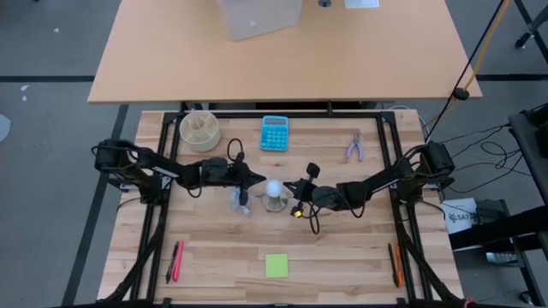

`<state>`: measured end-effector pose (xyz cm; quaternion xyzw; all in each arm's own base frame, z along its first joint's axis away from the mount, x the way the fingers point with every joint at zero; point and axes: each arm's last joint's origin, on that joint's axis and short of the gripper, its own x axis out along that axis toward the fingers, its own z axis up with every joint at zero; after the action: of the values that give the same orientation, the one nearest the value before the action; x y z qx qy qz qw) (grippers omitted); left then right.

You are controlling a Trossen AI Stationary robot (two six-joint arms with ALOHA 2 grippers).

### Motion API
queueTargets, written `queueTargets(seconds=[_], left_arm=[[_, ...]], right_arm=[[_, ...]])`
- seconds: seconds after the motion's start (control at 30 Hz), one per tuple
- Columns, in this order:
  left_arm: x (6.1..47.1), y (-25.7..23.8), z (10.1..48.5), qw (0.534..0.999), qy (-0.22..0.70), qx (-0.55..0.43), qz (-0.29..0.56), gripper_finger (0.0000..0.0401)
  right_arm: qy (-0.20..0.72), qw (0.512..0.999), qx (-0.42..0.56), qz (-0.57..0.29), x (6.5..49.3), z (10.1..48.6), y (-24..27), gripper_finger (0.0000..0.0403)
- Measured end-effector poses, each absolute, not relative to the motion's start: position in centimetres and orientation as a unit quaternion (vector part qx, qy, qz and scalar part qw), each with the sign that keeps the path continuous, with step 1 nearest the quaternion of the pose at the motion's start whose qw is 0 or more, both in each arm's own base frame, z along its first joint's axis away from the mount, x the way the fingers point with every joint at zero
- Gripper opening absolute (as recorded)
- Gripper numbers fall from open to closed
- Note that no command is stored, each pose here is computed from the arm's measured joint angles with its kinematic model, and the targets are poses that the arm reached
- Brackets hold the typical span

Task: Screw lightbulb
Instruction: Insert the lightbulb into the lamp

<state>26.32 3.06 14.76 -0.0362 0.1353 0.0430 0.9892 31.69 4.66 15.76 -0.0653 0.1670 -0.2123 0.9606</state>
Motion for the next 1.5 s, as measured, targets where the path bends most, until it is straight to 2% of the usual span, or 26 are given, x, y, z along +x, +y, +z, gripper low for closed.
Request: queueTargets(seconds=[0.4, 0.73, 0.93, 1.5], left_arm=[[25.1, 2.7, 17.6, 0.993, 0.114, 0.003, 0.016, 0.0000], [25.1, 1.0, 17.6, 0.991, 0.115, 0.018, -0.062, 0.0000], [25.3, 0.1, 17.3, 0.990, 0.116, 0.020, -0.082, 0.0000], [26.4, 0.6, 15.8, 0.994, 0.107, 0.008, -0.033, 0.0000]], right_arm=[[0.164, 0.954, -0.069, -0.240, 31.7, 15.8, 4.2, 0.0000], [0.133, 0.961, -0.068, -0.233, 32.1, 16.6, 3.6, 0.0000], [0.128, 0.965, -0.071, -0.218, 32.1, 16.7, 3.7, 0.0000], [0.130, 0.966, -0.074, -0.209, 32.0, 16.6, 4.6, 0.0000]])
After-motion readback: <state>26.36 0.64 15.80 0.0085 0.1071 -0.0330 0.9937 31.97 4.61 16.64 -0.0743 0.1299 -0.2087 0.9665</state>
